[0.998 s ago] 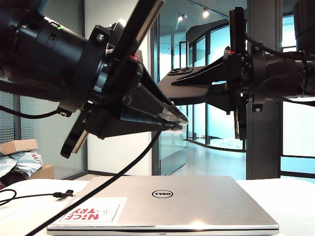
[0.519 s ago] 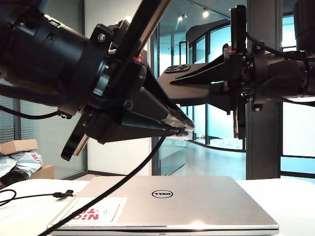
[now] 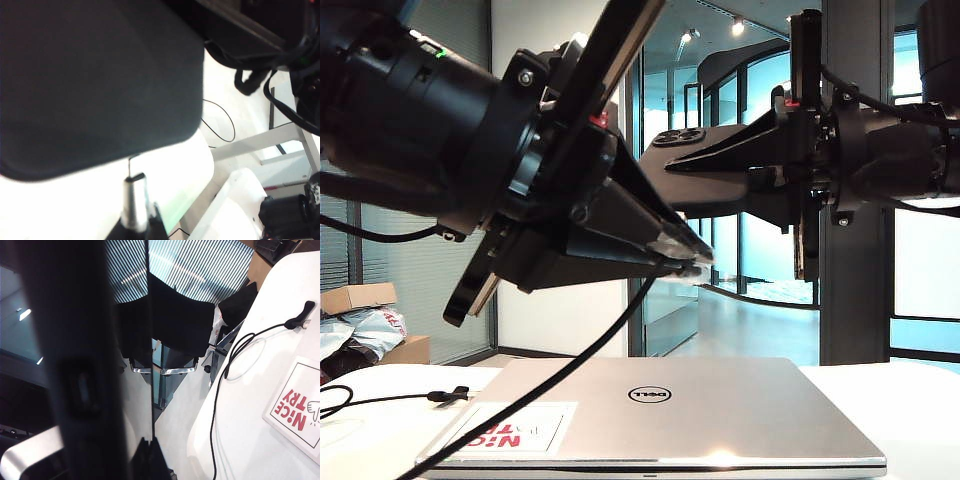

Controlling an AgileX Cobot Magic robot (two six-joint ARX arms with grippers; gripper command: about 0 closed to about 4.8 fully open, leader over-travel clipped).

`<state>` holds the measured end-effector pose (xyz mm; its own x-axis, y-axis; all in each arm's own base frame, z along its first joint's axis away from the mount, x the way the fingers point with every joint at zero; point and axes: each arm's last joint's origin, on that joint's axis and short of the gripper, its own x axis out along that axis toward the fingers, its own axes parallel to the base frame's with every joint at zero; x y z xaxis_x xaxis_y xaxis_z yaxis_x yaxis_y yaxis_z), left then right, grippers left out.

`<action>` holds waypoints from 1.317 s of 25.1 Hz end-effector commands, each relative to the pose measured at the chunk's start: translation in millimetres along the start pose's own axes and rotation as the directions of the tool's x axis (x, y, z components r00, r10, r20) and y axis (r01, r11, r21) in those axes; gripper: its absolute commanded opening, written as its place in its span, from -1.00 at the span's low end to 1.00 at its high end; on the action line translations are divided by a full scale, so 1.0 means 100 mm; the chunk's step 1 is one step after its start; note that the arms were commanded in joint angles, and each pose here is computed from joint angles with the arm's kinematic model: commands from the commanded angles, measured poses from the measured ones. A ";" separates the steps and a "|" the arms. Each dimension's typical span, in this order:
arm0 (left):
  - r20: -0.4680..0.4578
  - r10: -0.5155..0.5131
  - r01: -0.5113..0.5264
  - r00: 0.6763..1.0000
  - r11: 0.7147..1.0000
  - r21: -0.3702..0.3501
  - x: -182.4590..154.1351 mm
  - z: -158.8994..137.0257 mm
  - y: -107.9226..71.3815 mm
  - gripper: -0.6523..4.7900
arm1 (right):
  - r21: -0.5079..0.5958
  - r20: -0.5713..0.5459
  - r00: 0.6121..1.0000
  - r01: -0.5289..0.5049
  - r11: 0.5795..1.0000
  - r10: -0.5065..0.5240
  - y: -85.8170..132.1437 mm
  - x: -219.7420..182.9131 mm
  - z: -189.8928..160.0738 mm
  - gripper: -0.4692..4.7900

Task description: Pick up the charging cable and the phone, plug the charging cable into the charging port on the phone, and finally place them back on the table.

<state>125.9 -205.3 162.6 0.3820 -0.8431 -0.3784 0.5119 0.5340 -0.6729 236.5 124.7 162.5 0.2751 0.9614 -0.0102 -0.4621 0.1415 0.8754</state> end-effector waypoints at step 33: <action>0.040 -0.024 0.024 0.999 1.000 -0.005 -0.01 0.06 -0.01 -0.78 | -0.036 0.129 0.991 -0.026 0.999 0.030 0.07 -0.09 0.02 -0.84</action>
<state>128.9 -204.6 164.9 0.3968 -0.8467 -0.3545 0.5126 0.5248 -0.6796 232.0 116.1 161.8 0.3643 0.9306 0.0347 -0.4550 0.1454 0.8785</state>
